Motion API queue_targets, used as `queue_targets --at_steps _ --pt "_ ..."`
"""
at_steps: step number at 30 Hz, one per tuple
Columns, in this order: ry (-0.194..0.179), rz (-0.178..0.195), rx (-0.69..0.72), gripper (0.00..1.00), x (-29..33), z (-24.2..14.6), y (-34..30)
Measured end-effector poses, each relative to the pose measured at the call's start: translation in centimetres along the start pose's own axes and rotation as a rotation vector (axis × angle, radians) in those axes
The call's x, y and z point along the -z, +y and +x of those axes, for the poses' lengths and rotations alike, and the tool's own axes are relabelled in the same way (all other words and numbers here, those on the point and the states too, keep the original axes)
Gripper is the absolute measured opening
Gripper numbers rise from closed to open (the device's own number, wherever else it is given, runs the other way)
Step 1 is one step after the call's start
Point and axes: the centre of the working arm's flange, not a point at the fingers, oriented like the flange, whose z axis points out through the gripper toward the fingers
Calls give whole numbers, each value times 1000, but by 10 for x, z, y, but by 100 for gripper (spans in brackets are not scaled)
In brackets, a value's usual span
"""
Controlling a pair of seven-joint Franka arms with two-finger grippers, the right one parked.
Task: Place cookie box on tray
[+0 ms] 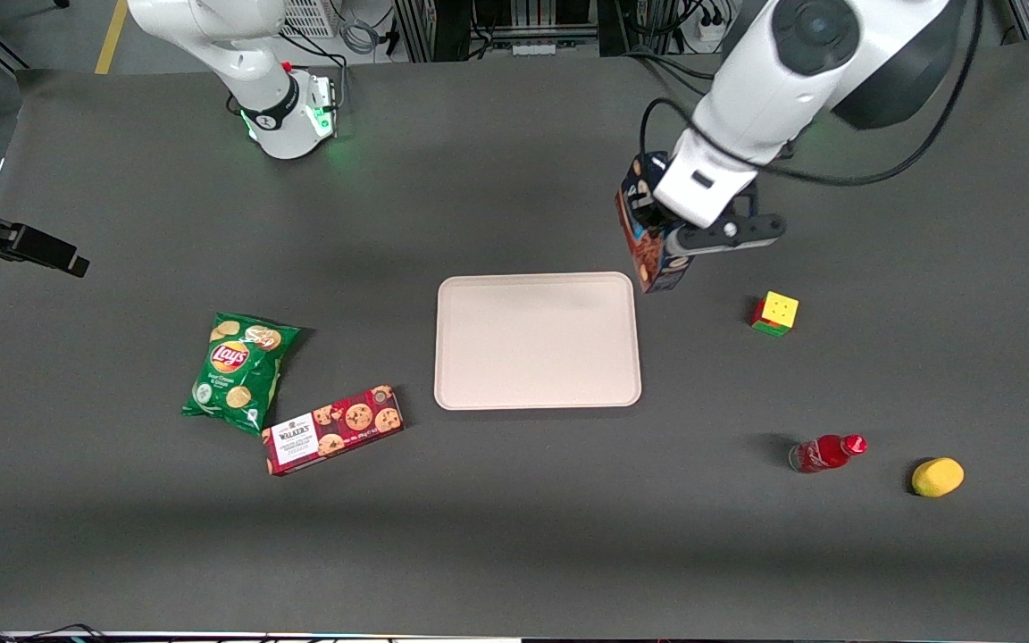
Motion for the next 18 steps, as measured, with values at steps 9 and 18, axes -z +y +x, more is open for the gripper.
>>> queue_targets --at_steps 9,18 --pt "62 58 -173 15 -72 12 38" --pt "118 83 -253 15 -138 36 49"
